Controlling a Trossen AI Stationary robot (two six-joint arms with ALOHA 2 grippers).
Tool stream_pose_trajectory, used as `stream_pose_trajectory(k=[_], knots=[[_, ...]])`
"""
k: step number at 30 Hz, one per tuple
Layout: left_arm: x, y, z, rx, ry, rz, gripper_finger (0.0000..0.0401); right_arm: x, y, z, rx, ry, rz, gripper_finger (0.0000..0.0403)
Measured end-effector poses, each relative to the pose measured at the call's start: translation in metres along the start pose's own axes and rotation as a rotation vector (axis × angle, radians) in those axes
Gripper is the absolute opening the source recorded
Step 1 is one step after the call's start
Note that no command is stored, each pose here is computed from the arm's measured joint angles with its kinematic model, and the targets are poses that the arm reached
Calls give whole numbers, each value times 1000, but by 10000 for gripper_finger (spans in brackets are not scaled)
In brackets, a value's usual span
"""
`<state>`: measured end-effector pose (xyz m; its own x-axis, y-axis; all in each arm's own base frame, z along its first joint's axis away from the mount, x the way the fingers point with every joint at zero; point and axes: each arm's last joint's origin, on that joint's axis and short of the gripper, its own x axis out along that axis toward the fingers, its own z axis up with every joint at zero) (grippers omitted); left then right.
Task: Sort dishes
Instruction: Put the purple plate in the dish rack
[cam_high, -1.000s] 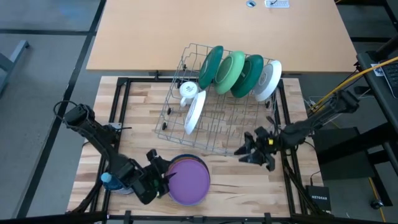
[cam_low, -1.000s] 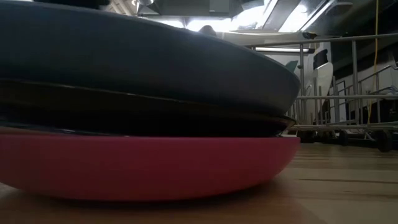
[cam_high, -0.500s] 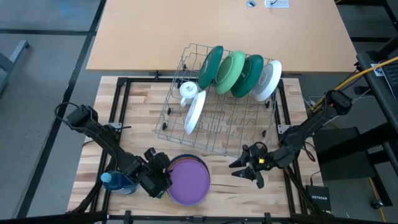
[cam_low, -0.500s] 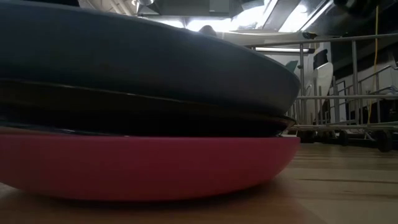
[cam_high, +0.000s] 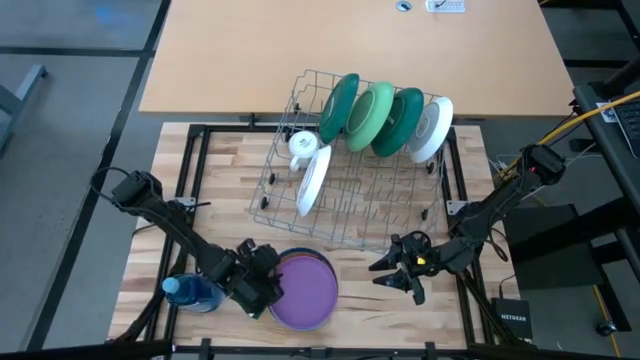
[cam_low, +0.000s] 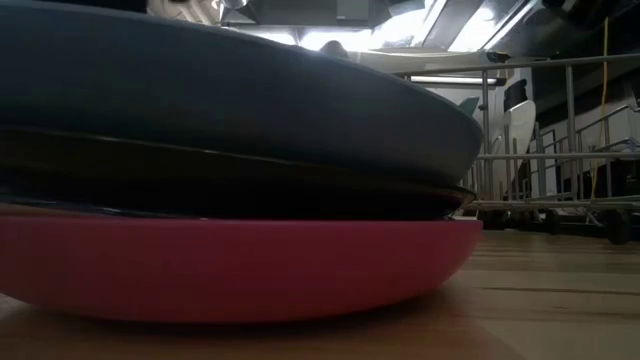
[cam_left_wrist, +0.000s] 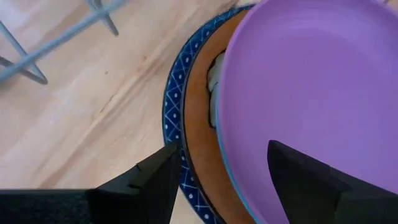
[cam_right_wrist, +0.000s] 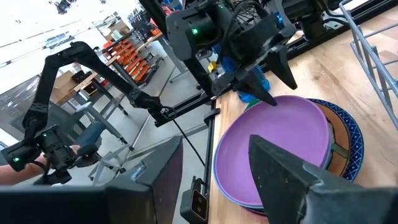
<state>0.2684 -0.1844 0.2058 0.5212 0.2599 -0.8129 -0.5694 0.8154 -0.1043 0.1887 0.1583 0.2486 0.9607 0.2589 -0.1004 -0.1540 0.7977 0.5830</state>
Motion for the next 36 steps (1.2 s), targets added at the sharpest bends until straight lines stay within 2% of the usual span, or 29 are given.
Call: stream_pose_trajectory(k=[5, 12, 17, 27, 36], knots=[[12, -3, -3, 8, 19, 15, 225, 0, 0, 0, 0, 1, 0, 186], [15, -4, -3, 6, 18, 6, 216, 0, 0, 0, -1, 1, -1, 186], [15, -4, -3, 7, 18, 7, 167, 0, 0, 0, -1, 2, -1, 186], [15, -4, -2, 2, -5, 15, 21, 0, 0, 0, -1, 2, -1, 186], [15, -4, 0, 15, -72, 35, 6, 0, 0, 0, -1, 2, -2, 186]])
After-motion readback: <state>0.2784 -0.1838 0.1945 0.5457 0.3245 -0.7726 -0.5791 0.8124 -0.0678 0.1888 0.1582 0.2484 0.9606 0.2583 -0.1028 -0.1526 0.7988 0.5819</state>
